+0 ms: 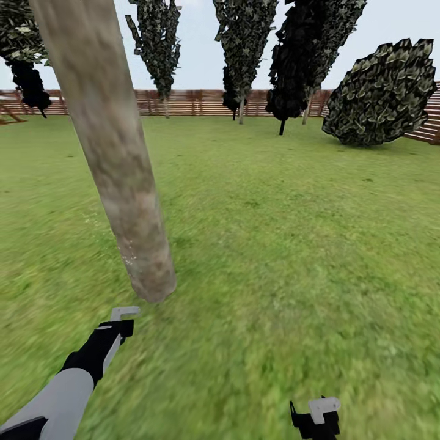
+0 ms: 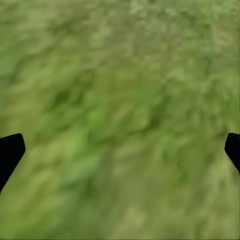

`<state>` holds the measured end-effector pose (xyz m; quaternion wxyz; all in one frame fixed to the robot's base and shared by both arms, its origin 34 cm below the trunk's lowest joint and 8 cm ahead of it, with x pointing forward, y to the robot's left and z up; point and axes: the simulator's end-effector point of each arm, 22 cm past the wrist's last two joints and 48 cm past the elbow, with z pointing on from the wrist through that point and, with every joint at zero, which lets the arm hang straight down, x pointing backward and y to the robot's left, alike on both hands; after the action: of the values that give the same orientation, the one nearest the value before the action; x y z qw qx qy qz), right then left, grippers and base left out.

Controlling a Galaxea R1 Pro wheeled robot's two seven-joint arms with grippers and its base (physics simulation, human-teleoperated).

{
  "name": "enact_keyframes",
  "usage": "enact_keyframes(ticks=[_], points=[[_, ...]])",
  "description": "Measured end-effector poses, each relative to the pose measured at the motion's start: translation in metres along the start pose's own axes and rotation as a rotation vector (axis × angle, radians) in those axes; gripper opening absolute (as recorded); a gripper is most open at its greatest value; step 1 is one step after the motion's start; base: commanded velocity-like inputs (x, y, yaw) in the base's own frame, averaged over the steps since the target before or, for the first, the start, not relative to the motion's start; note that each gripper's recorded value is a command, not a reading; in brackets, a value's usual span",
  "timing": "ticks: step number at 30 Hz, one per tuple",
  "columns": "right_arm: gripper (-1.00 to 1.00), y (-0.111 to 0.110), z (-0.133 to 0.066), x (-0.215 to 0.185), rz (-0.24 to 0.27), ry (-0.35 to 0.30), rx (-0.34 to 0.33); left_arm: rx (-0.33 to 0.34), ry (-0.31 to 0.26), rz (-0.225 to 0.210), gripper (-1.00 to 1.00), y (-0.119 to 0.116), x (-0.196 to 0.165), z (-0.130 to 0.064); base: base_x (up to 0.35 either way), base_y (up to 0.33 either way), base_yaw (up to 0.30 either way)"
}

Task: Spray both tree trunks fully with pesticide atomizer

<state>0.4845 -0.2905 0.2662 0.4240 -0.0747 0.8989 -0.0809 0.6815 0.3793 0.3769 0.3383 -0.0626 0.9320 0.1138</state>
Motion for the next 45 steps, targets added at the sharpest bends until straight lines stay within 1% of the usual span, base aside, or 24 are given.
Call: enact_keyframes(ticks=[6, 14, 21, 45], points=[[1.00, -0.0007, 0.0000, -0.0018, 0.000, -0.004, 0.001, 0.000, -0.003, -0.003, -1.00, 0.0004, -0.0025, -0.0012, 0.230, -0.197, 0.215], [1.00, -0.0019, -0.0005, -0.0008, -0.002, -0.003, 0.002, 0.001, -0.003, -0.003, -1.00, -0.0005, -0.0024, -0.0014, 0.221, -0.198, 0.011], [1.00, -0.0018, -0.0005, -0.0008, -0.001, -0.002, 0.003, 0.001, -0.004, -0.003, -1.00, -0.0007, -0.0023, -0.0014, 0.034, -0.267, 0.033], [1.00, -0.0017, -0.0005, -0.0007, -0.001, -0.002, 0.002, 0.005, -0.003, -0.003, -1.00, -0.0029, -0.0015, -0.0015, 0.030, -0.273, 0.270]])
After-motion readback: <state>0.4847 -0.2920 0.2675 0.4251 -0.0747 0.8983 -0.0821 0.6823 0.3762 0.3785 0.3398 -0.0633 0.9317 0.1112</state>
